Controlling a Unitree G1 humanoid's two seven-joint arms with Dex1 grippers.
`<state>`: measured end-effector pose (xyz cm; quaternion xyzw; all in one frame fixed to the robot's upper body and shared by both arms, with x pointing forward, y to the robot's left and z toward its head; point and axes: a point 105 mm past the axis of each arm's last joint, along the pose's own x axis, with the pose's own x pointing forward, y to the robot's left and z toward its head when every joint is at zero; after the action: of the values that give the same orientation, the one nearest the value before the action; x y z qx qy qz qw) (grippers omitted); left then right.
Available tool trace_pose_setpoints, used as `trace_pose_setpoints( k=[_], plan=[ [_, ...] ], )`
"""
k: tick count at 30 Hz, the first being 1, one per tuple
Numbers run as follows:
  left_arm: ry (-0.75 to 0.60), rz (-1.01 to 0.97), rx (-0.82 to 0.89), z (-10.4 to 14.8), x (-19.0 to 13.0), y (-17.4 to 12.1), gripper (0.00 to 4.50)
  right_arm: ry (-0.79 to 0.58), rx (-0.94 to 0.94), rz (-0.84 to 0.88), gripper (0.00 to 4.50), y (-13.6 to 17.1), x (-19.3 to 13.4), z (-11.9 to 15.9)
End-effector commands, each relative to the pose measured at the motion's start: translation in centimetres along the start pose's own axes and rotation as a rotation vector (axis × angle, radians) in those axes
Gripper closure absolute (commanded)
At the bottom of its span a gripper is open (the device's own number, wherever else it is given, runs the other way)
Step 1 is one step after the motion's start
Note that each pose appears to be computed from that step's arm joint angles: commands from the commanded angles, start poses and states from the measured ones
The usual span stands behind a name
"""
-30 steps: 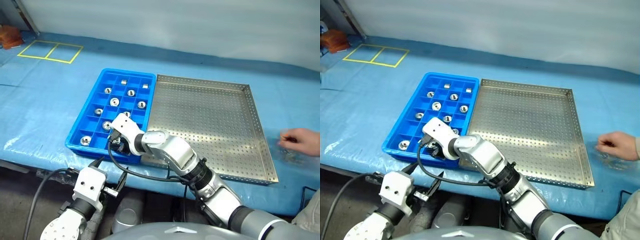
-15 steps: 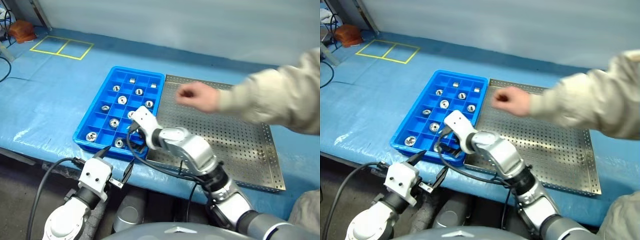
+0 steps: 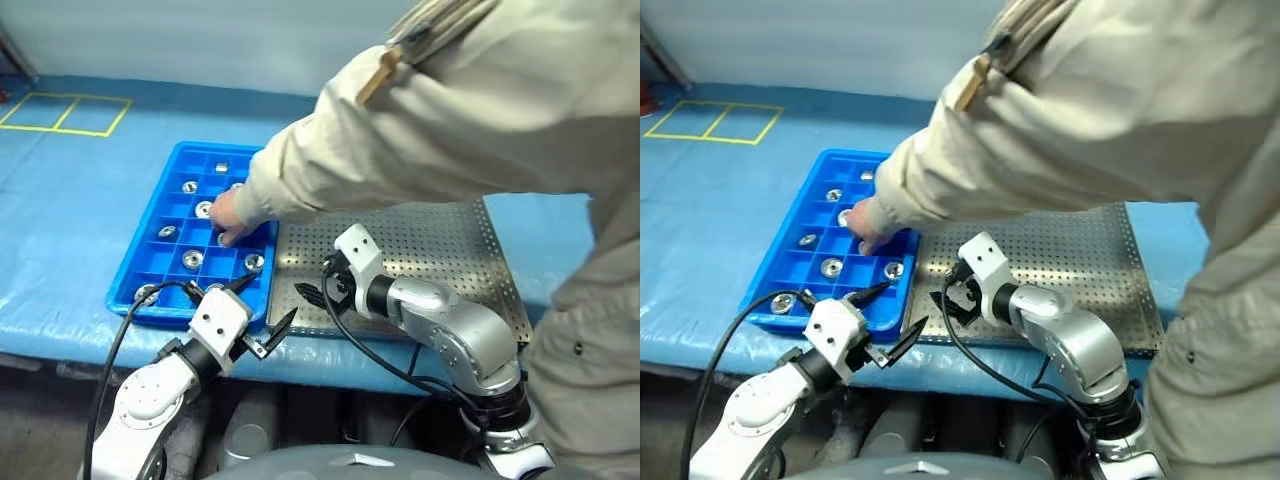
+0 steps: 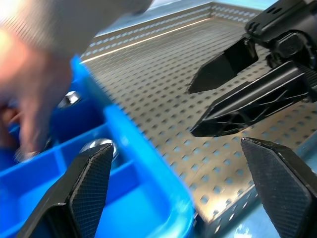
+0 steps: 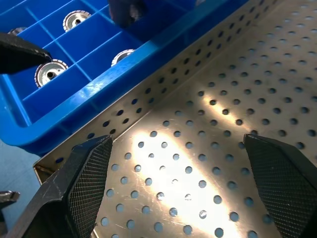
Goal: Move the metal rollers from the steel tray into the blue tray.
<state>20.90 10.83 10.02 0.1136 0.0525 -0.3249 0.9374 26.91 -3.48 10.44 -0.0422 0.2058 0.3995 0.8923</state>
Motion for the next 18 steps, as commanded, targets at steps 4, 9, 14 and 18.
trace_pose_setpoints(
  k=[4,9,14,18],
  plan=[
    [-0.012,-0.030,0.000,0.35,0.15,-0.55,0.00,-0.045,-0.002,-0.014,0.03,0.20,-0.29,0.87],
    [-0.008,-0.031,0.002,0.32,0.13,-0.65,0.00,-0.044,0.004,-0.018,0.03,0.20,-0.17,0.78],
    [0.000,-0.029,0.003,0.21,0.03,-0.69,0.00,-0.040,0.004,-0.017,0.03,0.21,-0.08,0.70],
    [0.007,-0.030,0.007,0.12,0.00,-0.71,0.00,-0.031,0.003,-0.025,0.03,0.10,-0.03,0.58]
  ],
)
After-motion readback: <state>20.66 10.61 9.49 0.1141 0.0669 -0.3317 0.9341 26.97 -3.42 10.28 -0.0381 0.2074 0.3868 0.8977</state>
